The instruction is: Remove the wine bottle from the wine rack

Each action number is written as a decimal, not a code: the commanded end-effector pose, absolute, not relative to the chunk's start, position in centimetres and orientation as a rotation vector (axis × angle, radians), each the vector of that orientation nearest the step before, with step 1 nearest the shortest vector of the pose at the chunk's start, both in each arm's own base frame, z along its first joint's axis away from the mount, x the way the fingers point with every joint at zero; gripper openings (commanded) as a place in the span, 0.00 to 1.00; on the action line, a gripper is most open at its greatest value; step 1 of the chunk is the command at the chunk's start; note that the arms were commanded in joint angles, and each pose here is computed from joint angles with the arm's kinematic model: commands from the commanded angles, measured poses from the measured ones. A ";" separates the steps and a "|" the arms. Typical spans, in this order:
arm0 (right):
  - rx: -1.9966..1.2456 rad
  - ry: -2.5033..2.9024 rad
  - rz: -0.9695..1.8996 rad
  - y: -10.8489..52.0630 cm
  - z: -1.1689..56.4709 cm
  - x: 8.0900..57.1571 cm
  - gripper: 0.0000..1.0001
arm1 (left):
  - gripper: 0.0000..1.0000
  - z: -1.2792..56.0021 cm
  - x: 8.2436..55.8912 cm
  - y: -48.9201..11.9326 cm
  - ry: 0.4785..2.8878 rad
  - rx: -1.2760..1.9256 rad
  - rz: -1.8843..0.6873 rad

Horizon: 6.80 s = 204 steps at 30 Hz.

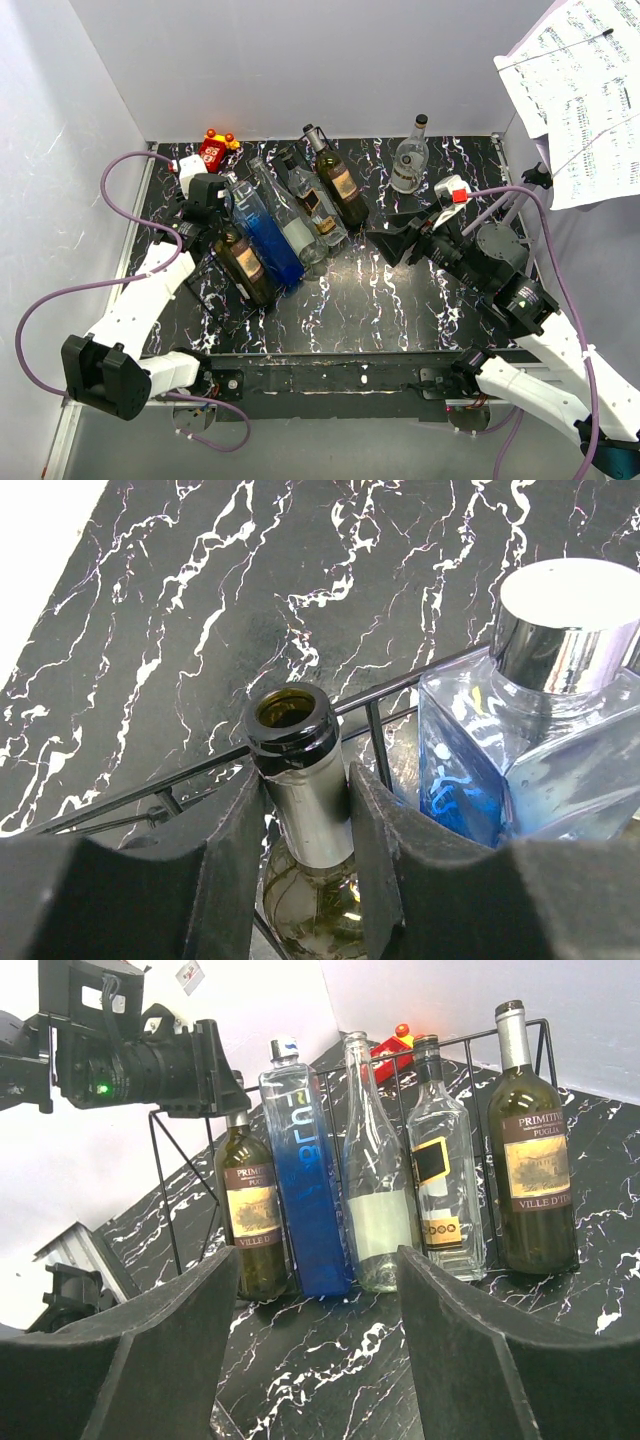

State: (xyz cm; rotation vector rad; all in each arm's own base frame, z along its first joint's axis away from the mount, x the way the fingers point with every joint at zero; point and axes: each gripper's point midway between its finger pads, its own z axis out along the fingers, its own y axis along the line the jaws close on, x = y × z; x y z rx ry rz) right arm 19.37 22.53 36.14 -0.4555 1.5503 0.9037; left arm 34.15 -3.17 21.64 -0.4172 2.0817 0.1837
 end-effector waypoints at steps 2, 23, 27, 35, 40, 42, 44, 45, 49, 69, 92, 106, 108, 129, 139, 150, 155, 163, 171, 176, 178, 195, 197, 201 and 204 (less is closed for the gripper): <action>-0.443 1.472 0.949 22.5 39.2 18.7 0.72 | 0.03 23.6 34.3 -3.0 2.022 -0.373 0.174; -0.417 1.450 0.760 19.7 39.0 19.8 0.74 | 0.00 33.0 25.5 -10.5 1.785 0.131 -0.435; -0.430 1.456 0.771 19.8 38.9 19.5 0.74 | 0.00 33.0 23.7 -12.1 1.788 0.263 -0.515; -0.397 1.470 0.768 19.2 38.3 19.4 0.74 | 0.00 33.1 20.7 -16.0 1.727 0.491 -0.728; -0.372 1.480 0.755 18.6 38.0 19.4 0.74 | 0.00 33.6 20.4 -19.7 1.689 0.587 -0.801; -0.372 1.488 0.746 18.5 37.8 19.4 0.74 | 0.00 34.1 20.6 -21.6 1.659 0.615 -0.797; -0.368 1.499 0.730 18.3 37.5 19.5 0.74 | 0.00 34.0 21.1 -23.6 1.650 0.649 -0.812; -0.361 1.507 0.720 18.1 37.4 19.6 0.74 | 0.00 33.9 21.5 -24.9 1.652 0.671 -0.829; -0.339 1.504 0.696 17.2 37.1 19.4 0.75 | 0.00 34.0 22.5 -28.3 1.610 0.718 -0.854; -0.707 1.503 1.009 23.1 33.9 14.8 0.78 | 0.30 31.6 20.5 -32.3 1.575 0.870 -0.921; -0.745 1.577 1.155 27.3 31.7 15.6 0.76 | 0.98 34.7 24.8 -24.9 1.751 0.338 -0.627; -0.615 1.650 0.938 28.7 30.8 20.2 0.25 | 0.98 30.5 25.5 -12.8 1.758 0.227 -0.012; -0.539 1.630 0.830 27.4 31.7 22.0 0.08 | 0.98 29.0 25.0 -11.8 1.763 0.230 0.017; 0.008 1.406 -0.097 8.0 38.6 42.8 0.01 | 0.98 27.5 23.8 -11.0 1.705 0.267 -0.018; 0.129 1.416 -0.194 4.5 37.8 47.0 0.01 | 0.98 27.1 23.9 -11.5 1.721 0.294 -0.026; 0.200 1.485 -0.169 2.7 35.3 47.2 0.15 | 0.98 26.9 24.1 -11.1 1.732 0.284 0.008; 0.223 1.513 -0.139 2.7 34.2 47.4 0.18 | 0.98 26.8 24.1 -11.0 1.735 0.283 0.014; 0.212 1.526 -0.131 2.7 34.3 46.8 0.45 | 0.98 26.3 24.2 -11.2 1.760 0.256 0.011; 0.210 1.561 -0.071 3.1 35.8 44.4 0.58 | 0.98 26.4 24.7 -11.2 1.800 0.140 0.008; 0.182 1.584 -0.015 4.0 36.7 42.6 0.62 | 0.98 26.5 25.6 -10.2 1.893 -0.003 0.048; 0.175 1.598 -0.007 4.2 36.7 41.8 0.64 | 0.98 26.3 26.5 -9.7 1.941 -0.070 0.002; -0.134 1.624 0.418 13.5 35.7 32.2 0.60 | 0.84 29.8 33.7 -6.7 1.943 -0.435 -0.149; -0.168 1.629 0.433 14.3 35.5 31.4 0.60 | 0.84 29.8 34.7 -6.4 1.957 -0.475 -0.103; -0.199 1.633 0.462 15.3 34.7 30.2 0.60 | 0.85 29.0 36.6 -6.4 1.970 -0.527 -0.057; -0.219 1.639 0.471 15.7 34.1 29.8 0.60 | 0.83 28.7 37.4 -6.7 1.972 -0.557 -0.063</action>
